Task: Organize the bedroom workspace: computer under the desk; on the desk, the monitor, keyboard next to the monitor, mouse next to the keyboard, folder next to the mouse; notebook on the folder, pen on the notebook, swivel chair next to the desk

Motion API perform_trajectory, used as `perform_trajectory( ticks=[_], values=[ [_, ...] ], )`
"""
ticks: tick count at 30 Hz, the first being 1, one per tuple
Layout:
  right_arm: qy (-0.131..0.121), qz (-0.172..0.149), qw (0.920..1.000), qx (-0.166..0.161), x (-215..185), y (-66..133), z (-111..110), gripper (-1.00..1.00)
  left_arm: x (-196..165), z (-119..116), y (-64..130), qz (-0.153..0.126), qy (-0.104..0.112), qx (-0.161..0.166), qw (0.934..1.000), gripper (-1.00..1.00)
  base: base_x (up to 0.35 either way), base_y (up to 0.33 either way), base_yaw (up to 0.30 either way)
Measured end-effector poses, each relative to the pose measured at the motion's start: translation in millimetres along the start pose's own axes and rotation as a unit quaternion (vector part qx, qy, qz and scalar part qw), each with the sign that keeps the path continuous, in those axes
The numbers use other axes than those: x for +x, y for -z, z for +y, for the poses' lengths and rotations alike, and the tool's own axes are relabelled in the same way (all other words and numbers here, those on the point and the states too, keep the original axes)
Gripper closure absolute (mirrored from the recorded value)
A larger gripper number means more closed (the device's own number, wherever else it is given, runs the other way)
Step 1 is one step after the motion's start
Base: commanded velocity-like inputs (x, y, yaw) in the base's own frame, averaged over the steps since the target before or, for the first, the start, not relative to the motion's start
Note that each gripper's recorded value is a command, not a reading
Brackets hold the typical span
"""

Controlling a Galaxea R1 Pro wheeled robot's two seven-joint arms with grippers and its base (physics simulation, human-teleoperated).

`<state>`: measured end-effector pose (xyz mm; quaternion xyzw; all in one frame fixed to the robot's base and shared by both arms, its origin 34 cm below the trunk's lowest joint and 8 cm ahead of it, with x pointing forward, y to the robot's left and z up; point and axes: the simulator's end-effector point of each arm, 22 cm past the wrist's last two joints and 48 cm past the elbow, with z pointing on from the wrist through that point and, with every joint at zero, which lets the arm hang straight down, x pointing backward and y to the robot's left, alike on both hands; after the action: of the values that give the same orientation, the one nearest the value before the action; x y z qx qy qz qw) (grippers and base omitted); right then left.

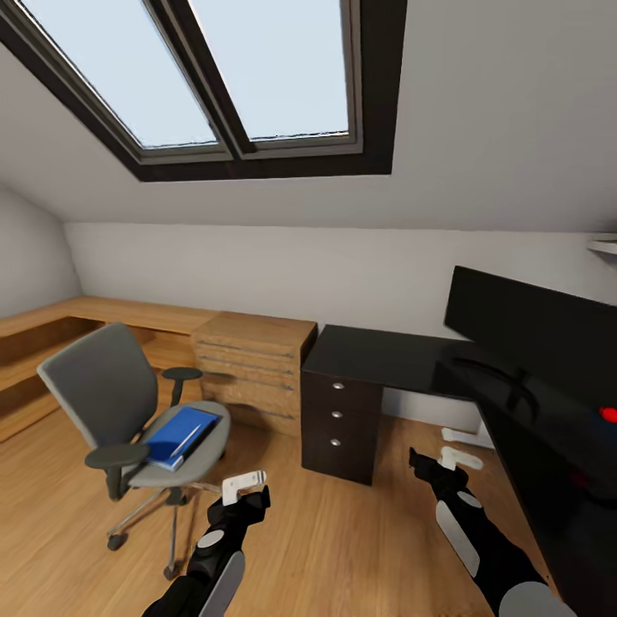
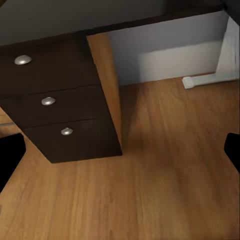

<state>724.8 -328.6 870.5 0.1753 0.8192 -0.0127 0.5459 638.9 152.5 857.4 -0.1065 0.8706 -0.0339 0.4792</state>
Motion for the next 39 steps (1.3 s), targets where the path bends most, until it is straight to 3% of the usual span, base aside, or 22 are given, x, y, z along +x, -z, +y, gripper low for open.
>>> perform_trajectory(
  ticks=[39],
  values=[
    [0.002,-0.005,1.0000,0.001,1,-0.2,-1,-1.00,14,-14,2.0,0.010,-0.019,0.013,0.9997,-1.00,0.000,0.000,-0.255]
  ],
)
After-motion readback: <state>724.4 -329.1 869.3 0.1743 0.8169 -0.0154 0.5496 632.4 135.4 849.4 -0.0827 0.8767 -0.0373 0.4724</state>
